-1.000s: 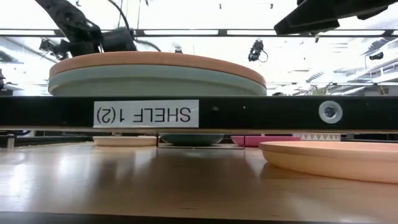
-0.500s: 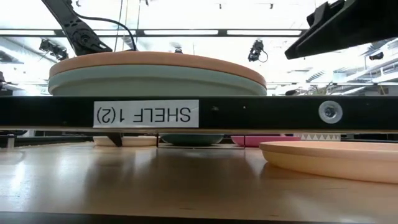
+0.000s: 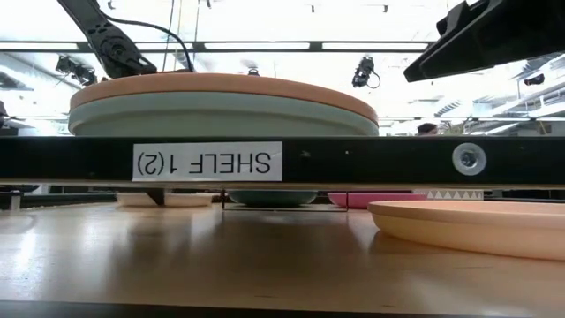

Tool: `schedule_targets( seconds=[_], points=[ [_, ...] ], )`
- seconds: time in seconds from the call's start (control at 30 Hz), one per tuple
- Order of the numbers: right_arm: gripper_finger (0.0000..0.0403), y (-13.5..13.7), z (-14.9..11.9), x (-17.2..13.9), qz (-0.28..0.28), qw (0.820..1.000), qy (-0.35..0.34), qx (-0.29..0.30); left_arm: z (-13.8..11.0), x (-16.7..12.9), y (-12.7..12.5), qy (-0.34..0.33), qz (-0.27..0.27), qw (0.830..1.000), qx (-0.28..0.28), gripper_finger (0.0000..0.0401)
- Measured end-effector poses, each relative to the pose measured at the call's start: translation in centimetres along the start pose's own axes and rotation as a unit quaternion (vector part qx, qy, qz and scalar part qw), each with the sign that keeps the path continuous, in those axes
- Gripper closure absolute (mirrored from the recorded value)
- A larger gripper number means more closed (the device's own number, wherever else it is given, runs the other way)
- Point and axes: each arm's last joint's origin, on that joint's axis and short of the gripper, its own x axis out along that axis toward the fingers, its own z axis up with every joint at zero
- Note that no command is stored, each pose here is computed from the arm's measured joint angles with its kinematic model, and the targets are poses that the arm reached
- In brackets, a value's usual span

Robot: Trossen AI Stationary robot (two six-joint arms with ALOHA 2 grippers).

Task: Place and stack plates onto a shelf
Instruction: Stack the gray plate on top of the brown plate on the shelf

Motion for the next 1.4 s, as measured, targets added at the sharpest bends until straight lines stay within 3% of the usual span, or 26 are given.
schedule_targets(
  seconds=[0.17,0.33,0.6,0.73,0.93,1.13,1.4],
  points=[
    [0.0250,0.0,0.0,0.0,0.001,1.000,-0.002,0.000,0.9,-3.2,0.2,0.006,-0.010,1.000,-0.029,0.0385],
    [0.0250,0.1,0.1,-0.1,0.004,1.000,-0.005,0.001,2.1,-8.3,0.7,-0.012,0.006,0.998,-0.059,0.0386],
    [0.0250,0.5,0.2,-0.5,-0.001,1.000,-0.016,0.016,4.2,-17.7,-0.6,-0.152,0.035,0.987,-0.043,0.0386],
    [0.0250,0.6,0.1,-0.7,-0.023,0.999,-0.023,0.013,5.2,-20.6,-3.2,-0.252,-0.032,0.967,0.013,0.0384],
    [0.0250,0.8,0.0,-1.0,-0.048,0.998,-0.033,0.010,5.7,-23.0,-8.9,-0.336,-0.173,0.917,0.131,0.0384],
    [0.0250,1.1,-0.1,-1.4,-0.055,0.998,-0.037,0.001,4.5,-23.6,-14.8,-0.347,-0.186,0.879,0.268,0.0384],
    [0.0250,1.1,-0.1,-1.4,-0.056,0.998,-0.036,-0.001,3.8,-21.9,-20.8,-0.313,-0.205,0.871,0.318,0.0384]
  ],
)
